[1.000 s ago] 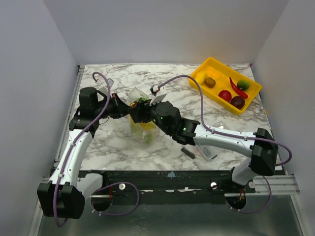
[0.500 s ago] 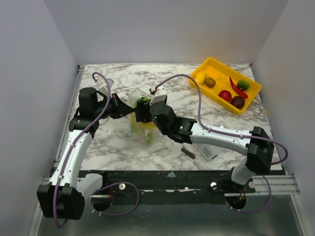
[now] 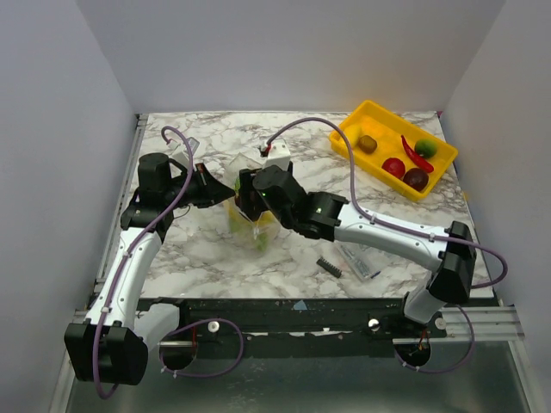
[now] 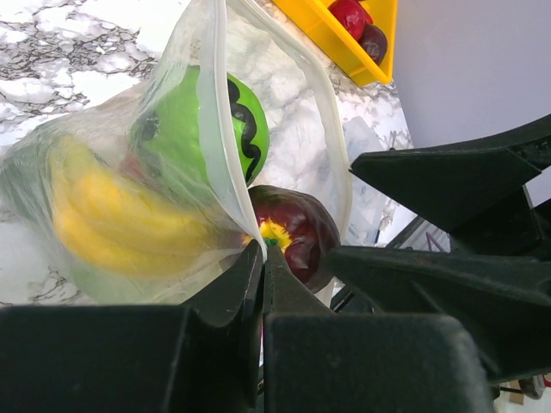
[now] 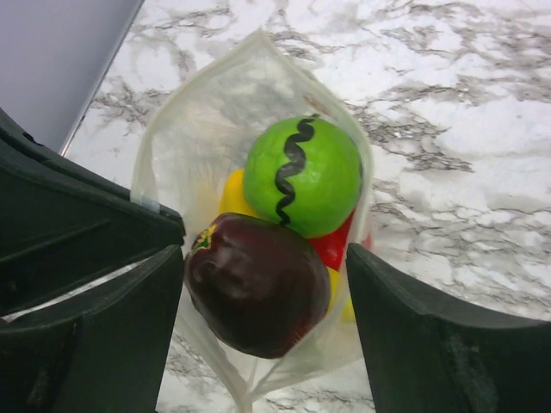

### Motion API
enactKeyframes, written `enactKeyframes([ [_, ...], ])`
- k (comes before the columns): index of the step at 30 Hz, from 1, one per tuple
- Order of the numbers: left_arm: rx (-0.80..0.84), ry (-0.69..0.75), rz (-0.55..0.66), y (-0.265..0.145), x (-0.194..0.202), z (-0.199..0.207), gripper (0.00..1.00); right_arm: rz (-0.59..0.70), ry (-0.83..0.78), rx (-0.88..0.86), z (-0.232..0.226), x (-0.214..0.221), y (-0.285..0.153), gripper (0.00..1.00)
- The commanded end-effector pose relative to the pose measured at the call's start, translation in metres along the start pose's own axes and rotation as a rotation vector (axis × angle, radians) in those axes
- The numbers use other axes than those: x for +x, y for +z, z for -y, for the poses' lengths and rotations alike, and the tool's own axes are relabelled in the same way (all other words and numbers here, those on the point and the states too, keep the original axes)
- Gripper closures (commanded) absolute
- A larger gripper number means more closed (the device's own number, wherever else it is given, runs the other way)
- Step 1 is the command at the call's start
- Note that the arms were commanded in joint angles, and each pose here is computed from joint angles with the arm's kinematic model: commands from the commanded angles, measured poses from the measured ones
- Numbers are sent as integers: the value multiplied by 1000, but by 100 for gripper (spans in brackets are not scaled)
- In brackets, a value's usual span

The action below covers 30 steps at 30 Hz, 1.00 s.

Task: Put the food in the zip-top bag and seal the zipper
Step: Place the fake fruit in the zipper food storage bag, then adjust the zipper food storage bag at the center of the board.

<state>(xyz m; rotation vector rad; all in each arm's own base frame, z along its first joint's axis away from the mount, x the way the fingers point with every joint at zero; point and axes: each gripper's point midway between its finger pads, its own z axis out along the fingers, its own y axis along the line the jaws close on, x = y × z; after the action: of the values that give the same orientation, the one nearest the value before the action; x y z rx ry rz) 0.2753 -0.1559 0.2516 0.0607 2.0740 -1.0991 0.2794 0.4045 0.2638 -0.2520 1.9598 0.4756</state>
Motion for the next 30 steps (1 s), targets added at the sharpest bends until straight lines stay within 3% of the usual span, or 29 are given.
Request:
enactKeyframes([
  [1,37,30,10,-3,-2,10,100,30,75,86,25,-12,-26,30],
  [6,39,30,9,-3,-2,10,100,61,89,180,47,-6,-26,35],
  [14,31,30,9,-3,-2,9,100,38,76,240,44,11,-3,46],
  [18,34,39,17,-4,-4,11,100,10,42,225,37,22,9,66],
  [21,28,22,15,-5,-6,12,100,-6,21,195,25,10,9,96],
  [22,15,9,18,-7,-9,14,100,0,12,184,22,1,5,100],
  [30,50,-34,161,-49,-43,70,100,140,65,-4,-5,-88,-41,100],
])
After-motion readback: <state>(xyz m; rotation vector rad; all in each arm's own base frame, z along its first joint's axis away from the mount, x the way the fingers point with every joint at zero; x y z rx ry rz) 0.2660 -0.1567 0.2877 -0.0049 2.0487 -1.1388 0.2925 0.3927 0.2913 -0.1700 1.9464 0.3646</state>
